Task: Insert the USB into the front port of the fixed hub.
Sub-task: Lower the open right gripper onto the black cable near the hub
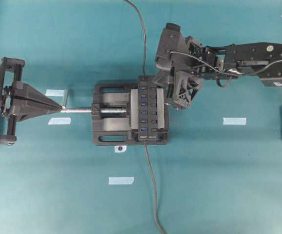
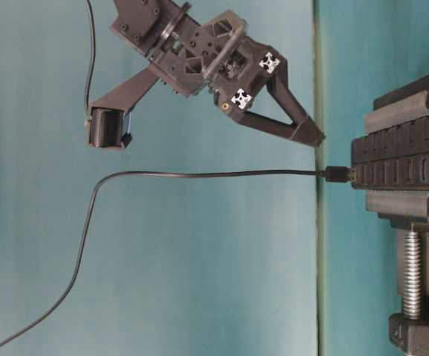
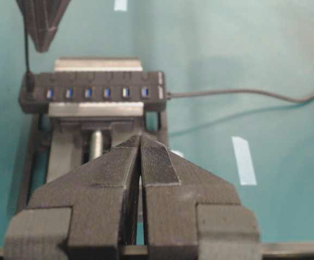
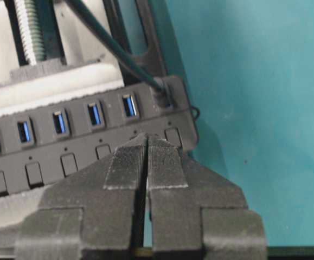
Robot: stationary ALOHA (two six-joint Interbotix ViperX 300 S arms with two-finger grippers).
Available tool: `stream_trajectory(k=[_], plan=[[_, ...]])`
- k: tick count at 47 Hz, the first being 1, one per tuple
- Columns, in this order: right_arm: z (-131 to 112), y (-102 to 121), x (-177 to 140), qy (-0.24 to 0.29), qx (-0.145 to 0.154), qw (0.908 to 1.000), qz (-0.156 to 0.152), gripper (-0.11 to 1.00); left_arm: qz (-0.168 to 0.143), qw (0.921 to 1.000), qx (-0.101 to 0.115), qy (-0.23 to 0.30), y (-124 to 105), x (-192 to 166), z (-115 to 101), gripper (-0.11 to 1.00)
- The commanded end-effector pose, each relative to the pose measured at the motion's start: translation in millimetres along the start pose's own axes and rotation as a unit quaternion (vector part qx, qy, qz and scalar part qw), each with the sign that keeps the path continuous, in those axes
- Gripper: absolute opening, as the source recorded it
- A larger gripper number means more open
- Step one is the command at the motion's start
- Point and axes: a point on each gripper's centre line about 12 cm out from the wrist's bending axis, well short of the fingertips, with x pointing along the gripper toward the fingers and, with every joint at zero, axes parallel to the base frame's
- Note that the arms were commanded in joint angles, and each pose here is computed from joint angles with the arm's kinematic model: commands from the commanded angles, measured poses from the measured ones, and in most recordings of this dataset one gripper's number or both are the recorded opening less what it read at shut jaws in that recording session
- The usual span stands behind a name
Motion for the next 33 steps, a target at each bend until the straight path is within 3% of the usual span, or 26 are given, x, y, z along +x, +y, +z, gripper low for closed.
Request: stream_trajectory(k=[1, 10, 14, 18, 28, 30, 33], plan=[[15, 1, -6, -0.028, -0.006, 0.9996, 0.001, -0.01, -0.001, 0.9999, 0.002, -0.012, -1, -1, 8, 0.0], [14, 2, -4, -0.028, -0.005, 0.9996, 0.002, 0.04, -0.001, 0.9998, -0.001, -0.018, -1, -1, 11, 0.0], [14, 2, -3, -0.026, -0.005, 0.9996, 0.002, 0.14, -0.001, 0.9998, 0.0, -0.022, -1, -1, 12, 0.0], [14, 2, -3, -0.028, -0.005, 0.9996, 0.003, 0.3, -0.001, 0.9998, 0.0, -0.021, -1, -1, 10, 0.0], [23, 3, -4, -0.059, -0.007, 0.9982, 0.004, 0.87, -0.001, 0.9998, 0.001, -0.021, -1, -2, 10, 0.0], [23, 4, -4, -0.062, -0.007, 0.998, 0.005, 0.93, -0.001, 0.9998, 0.001, -0.022, -1, -2, 9, 0.0], [24, 3, -3, -0.066, -0.006, 0.9978, 0.005, 0.91, -0.001, 0.9997, 0.001, -0.025, -1, -3, 8, 0.0]])
